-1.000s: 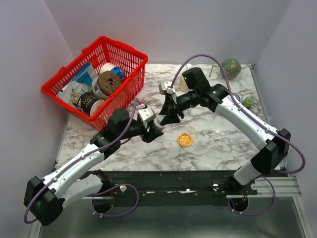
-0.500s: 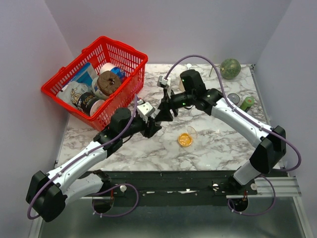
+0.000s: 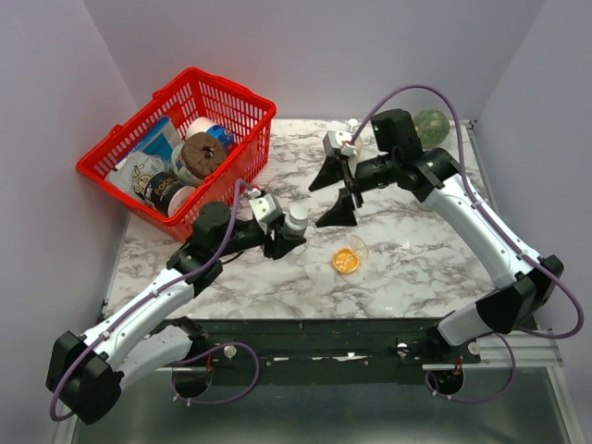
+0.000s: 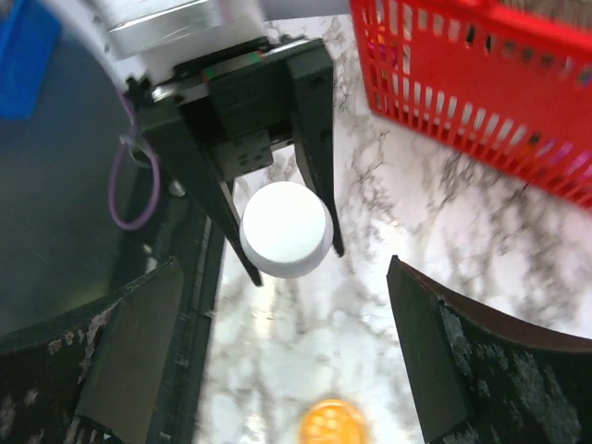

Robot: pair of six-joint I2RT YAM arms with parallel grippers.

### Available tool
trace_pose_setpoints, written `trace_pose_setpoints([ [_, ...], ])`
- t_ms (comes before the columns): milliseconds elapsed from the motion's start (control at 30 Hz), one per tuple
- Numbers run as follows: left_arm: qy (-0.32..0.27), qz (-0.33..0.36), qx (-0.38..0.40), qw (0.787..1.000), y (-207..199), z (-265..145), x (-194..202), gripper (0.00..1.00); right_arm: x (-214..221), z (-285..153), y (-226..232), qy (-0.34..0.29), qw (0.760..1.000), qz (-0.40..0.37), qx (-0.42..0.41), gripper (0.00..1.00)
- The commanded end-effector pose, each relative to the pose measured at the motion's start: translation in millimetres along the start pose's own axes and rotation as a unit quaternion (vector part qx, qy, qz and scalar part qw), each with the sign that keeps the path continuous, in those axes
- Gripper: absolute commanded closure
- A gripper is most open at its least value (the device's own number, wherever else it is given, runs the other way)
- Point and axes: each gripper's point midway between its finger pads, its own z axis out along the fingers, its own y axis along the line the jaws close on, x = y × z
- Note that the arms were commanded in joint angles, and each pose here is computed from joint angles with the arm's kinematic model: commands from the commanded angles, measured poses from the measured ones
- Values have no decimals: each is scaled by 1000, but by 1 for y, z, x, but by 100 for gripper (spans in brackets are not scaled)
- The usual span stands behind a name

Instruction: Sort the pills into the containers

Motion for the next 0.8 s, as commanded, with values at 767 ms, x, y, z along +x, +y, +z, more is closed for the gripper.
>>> trace_pose_setpoints([
  [767,33,5,227,973,-66,-8,-12,100,29,13,86,60,966,-131,-216,39],
])
